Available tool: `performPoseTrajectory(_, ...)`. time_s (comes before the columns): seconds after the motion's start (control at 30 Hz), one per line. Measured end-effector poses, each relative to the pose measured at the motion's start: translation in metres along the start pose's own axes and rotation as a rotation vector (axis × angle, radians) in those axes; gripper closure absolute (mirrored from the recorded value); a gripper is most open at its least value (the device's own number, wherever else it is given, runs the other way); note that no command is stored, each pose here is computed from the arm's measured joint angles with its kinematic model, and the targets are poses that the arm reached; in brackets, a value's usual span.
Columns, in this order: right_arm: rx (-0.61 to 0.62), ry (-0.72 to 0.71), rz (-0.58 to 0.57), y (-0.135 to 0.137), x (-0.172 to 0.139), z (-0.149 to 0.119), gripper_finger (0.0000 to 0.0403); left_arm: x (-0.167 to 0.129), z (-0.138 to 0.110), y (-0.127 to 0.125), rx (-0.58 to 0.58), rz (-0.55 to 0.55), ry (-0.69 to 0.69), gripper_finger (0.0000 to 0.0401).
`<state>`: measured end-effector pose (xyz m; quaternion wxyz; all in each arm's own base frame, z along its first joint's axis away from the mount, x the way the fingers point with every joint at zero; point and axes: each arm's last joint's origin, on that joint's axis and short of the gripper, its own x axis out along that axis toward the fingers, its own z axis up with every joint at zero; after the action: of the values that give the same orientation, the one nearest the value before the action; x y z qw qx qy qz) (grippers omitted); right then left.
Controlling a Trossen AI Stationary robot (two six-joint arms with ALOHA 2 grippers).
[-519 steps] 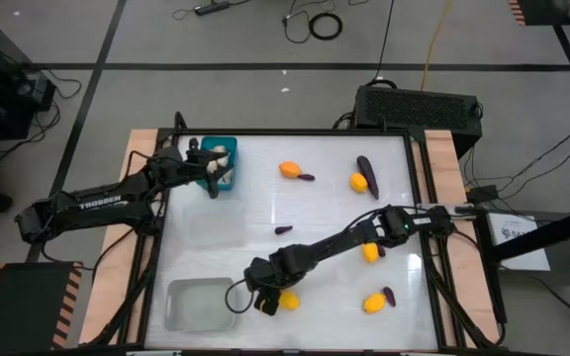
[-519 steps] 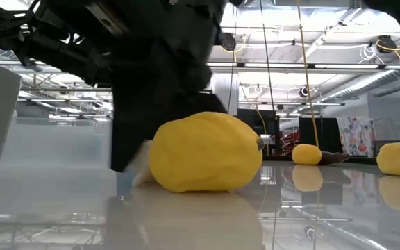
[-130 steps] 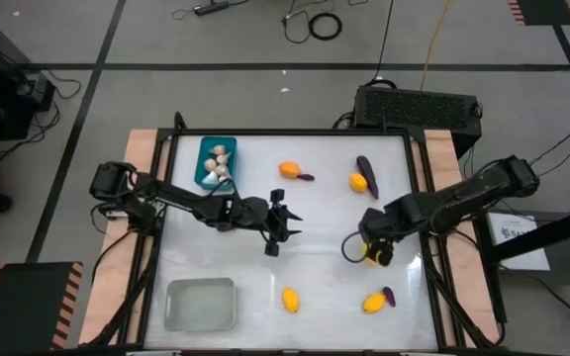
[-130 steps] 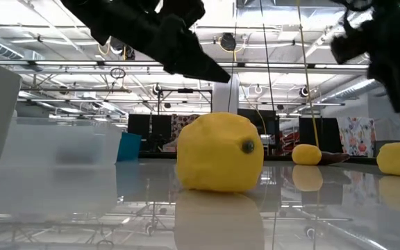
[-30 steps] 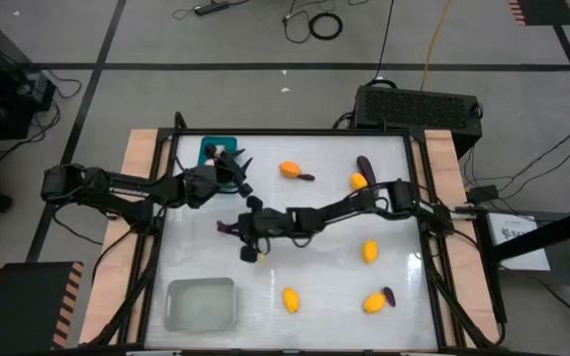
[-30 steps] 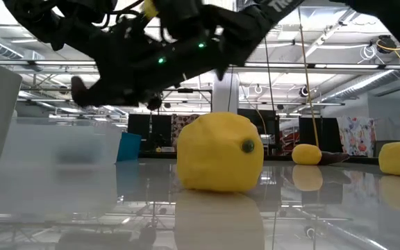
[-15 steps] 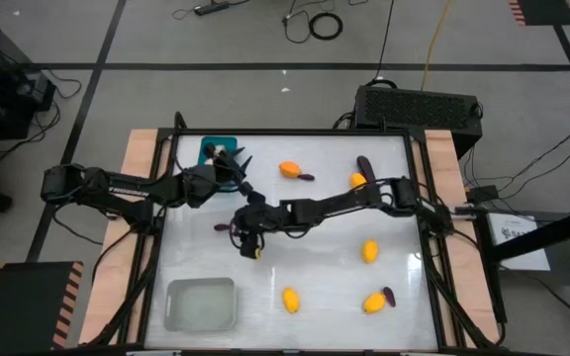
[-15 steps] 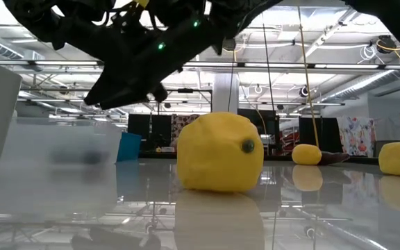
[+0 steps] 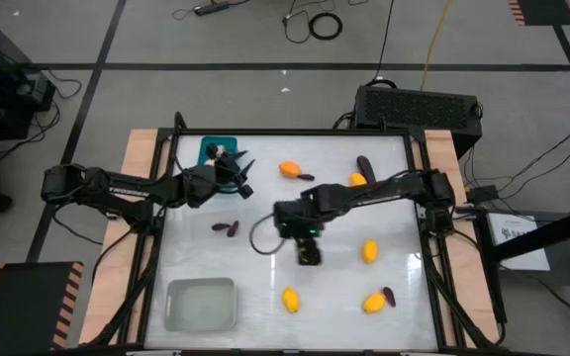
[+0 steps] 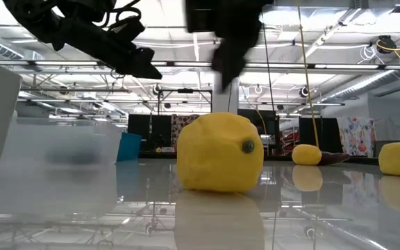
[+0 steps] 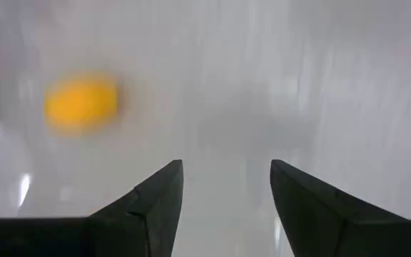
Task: Sort produce into baskets
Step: Put the eggplant into the transparent bin
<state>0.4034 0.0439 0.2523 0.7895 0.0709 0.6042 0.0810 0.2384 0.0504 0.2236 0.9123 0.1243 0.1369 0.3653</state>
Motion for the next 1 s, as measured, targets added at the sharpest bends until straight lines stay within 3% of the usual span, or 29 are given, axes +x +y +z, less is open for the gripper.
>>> performPoseTrajectory(0.07,0.049,0.119,-0.013,0.006,-0.005,-0.015,0.0200,0.000,0.000,-0.004,0.002,-0.120,-0.021,0.0241)
performPoseTrajectory(0.27,0.141,0.326,-0.058,0.034,-0.006,-0.042,0.0200,-0.007,0.003,-0.019,0.002,-0.707,-0.138,0.0241)
performPoseTrajectory(0.37,0.170,0.404,-0.085,0.055,-0.003,-0.058,0.0200,-0.011,0.002,-0.024,-0.030,-0.855,-0.140,0.0241)
performPoseTrajectory(0.5,0.239,0.477,-0.133,0.086,-0.004,-0.087,0.0200,-0.013,-0.005,-0.026,-0.078,-0.892,-0.036,0.0241)
performPoseTrajectory(0.6,0.370,0.519,-0.124,0.106,-0.009,-0.111,0.0200,-0.014,-0.009,-0.026,-0.152,-0.899,0.068,0.0241)
performPoseTrajectory(0.73,0.579,0.517,-0.141,0.128,-0.021,-0.138,0.0200,-0.018,0.009,-0.023,-0.250,-0.905,0.218,0.0241)
performPoseTrajectory(0.87,0.738,0.469,-0.147,0.148,-0.030,-0.164,0.0200,-0.030,0.013,-0.028,-0.203,-0.850,0.353,0.0241)
performPoseTrajectory(1.0,0.855,0.417,-0.165,0.162,-0.026,-0.191,0.0200,-0.041,0.013,-0.032,-0.135,-0.746,0.375,0.0241)
